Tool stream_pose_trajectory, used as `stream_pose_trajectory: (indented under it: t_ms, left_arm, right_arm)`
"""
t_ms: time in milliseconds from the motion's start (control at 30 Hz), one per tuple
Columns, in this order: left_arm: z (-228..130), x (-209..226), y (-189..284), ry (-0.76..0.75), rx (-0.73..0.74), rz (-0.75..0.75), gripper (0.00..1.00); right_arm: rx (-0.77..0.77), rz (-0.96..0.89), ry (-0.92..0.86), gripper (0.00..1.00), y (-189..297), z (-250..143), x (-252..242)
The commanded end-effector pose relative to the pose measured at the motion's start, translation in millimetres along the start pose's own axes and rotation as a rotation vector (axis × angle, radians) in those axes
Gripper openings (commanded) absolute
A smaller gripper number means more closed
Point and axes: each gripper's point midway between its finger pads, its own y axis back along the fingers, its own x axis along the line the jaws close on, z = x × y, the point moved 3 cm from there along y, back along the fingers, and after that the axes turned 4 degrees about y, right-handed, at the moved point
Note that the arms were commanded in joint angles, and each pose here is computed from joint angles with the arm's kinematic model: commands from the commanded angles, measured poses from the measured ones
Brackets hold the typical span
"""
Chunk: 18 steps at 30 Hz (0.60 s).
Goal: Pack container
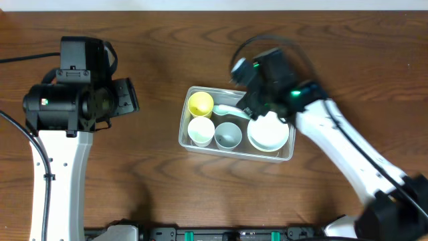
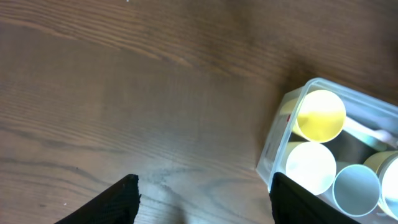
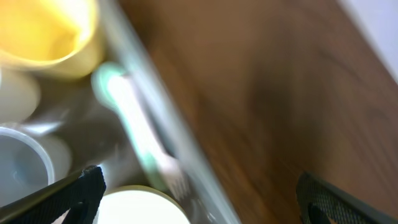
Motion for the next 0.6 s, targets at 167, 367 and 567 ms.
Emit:
stream_pose_trajectory:
  t_ms: [167,367,567]
  left_arm:
    - [8,-29,-12,-0.135,-0.015,-0.037,0.86]
    - [7,-40,-48,-0.160,0.081,-0.012,0.98]
    - [5,-42,-71,-0.166,0.146,0.012,0.98]
  right_arm:
    - [-0.073,-0.149,-0.571,0.99,59,-46,-106]
    - [-0.006,-0.204,-0.670,0.99,64,-84,-133]
    - [-0.001,-0.191,-0.670,0.99,64,-88,-133]
